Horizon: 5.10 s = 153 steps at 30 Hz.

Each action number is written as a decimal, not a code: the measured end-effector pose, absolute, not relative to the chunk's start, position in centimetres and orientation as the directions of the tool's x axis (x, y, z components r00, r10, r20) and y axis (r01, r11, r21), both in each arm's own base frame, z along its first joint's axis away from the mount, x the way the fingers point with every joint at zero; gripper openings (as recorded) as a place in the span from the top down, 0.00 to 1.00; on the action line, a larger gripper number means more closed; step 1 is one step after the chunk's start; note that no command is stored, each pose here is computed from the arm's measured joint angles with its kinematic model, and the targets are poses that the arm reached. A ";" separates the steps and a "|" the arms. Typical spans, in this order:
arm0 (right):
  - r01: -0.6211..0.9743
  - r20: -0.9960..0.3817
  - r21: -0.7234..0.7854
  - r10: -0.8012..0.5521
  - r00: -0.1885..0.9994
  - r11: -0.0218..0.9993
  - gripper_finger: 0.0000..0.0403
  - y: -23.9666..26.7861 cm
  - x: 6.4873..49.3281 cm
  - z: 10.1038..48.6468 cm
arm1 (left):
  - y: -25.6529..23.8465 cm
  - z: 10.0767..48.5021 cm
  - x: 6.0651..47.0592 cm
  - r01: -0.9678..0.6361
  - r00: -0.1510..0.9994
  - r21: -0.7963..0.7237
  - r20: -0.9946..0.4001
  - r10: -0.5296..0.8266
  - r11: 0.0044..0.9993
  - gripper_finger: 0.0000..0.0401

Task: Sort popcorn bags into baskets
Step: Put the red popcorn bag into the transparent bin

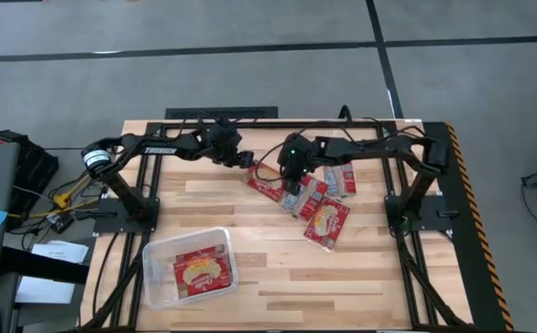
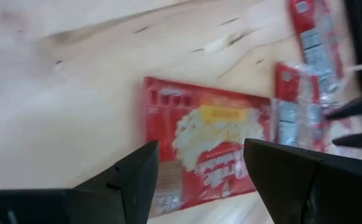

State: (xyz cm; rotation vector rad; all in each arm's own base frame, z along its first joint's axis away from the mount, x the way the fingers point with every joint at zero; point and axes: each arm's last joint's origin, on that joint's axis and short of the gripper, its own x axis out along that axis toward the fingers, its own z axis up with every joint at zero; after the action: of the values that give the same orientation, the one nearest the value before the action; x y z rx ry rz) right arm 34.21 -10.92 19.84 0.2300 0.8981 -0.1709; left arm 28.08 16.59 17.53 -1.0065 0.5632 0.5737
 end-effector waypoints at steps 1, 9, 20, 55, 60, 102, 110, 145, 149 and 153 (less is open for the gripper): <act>0.237 -0.795 0.130 -0.042 0.606 0.963 0.71 -10.7 34.2 19.7 | 16.5 17.4 27.9 -0.692 0.702 -0.601 -0.690 0.179 0.400 0.45; 0.226 -0.802 0.134 -0.028 0.596 0.965 0.71 -10.1 34.5 19.0 | 16.0 16.4 27.0 -0.790 0.572 -0.472 -0.797 0.194 0.392 0.45; 0.245 -0.830 0.149 -0.013 0.558 0.958 0.71 -10.2 35.1 16.8 | 15.8 13.6 29.0 -0.704 0.651 -0.576 -0.758 0.052 0.416 0.45; 0.207 -0.842 0.166 0.030 0.539 0.964 0.71 -10.1 36.2 13.7 | 14.9 12.3 31.6 -0.566 0.773 -0.736 -0.631 -0.071 0.372 0.96; 0.189 -0.814 0.140 0.005 0.581 0.972 0.71 -9.7 33.8 19.8 | 14.7 14.7 32.4 -0.507 0.811 -0.780 -0.576 -0.103 0.367 0.98; 0.423 -0.621 -0.048 -0.359 0.697 0.905 0.71 -6.5 18.9 35.4 | -7.3 35.2 14.6 -0.551 0.793 -0.832 -0.548 -0.268 0.069 0.99; 0.404 -0.663 -0.074 -0.347 0.663 0.912 0.71 -6.9 20.4 34.2 | -8.2 34.6 13.5 -0.577 0.465 -0.775 -0.571 -0.677 0.258 0.99; 0.419 -0.696 -0.053 -0.335 0.635 0.906 0.71 -7.5 22.5 32.8 | -3.9 43.5 20.7 -0.792 0.542 -0.534 -0.838 -0.060 0.296 0.96; 0.415 -0.701 -0.058 -0.333 0.630 0.908 0.71 -7.5 22.4 32.7 | -6.5 43.3 19.6 -0.827 0.534 -0.524 -0.845 -0.008 0.205 0.98; 0.400 -0.701 -0.075 -0.334 0.630 0.913 0.71 -7.5 22.4 32.8 | -9.2 42.3 18.5 -0.854 0.515 -0.510 -0.857 0.024 0.107 0.98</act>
State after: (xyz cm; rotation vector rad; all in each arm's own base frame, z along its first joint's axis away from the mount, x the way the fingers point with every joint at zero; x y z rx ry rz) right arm 22.40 -7.50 32.75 0.0905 0.7836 -0.4205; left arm 18.52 -9.19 42.25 -1.3103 0.8165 0.7647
